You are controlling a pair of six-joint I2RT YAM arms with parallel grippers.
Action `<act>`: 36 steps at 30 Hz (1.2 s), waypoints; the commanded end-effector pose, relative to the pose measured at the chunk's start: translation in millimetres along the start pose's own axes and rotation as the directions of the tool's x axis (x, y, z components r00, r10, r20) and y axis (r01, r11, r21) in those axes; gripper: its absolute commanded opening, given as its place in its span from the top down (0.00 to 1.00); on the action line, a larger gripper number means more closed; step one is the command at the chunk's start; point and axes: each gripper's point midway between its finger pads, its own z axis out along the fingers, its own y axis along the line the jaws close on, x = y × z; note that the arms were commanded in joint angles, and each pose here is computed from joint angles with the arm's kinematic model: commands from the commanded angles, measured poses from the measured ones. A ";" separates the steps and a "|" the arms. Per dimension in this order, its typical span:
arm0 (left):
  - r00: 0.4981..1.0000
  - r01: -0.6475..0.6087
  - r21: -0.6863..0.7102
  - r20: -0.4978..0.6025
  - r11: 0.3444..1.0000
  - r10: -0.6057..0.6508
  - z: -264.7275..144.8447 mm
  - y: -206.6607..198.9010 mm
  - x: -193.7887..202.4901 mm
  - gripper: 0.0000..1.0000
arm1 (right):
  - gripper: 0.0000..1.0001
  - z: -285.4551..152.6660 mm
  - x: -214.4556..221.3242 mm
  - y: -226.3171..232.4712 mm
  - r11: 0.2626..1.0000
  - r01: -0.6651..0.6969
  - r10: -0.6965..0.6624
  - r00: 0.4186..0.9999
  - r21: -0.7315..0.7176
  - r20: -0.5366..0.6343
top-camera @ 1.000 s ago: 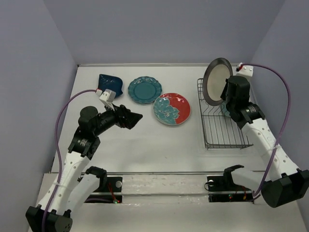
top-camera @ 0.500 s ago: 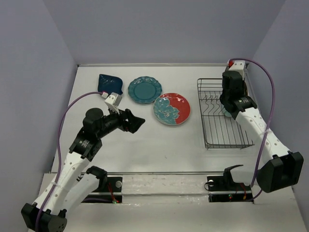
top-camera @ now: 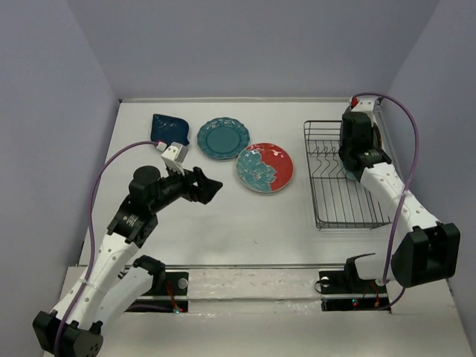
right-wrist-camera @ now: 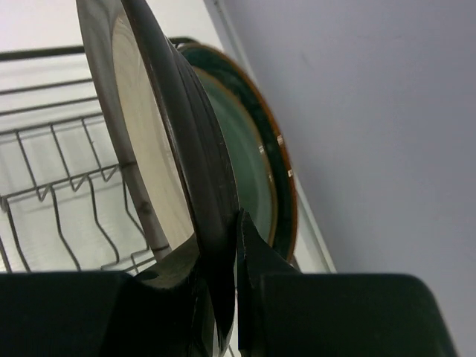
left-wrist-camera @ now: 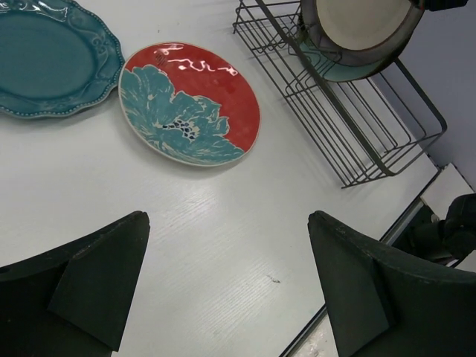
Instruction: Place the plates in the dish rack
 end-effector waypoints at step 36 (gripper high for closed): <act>0.877 0.479 -0.281 0.118 0.832 -0.465 111.8 87.0 64.2 0.01 | 0.05 -78.0 -41.1 9.2 0.785 -0.493 0.547 0.836 -0.376 0.046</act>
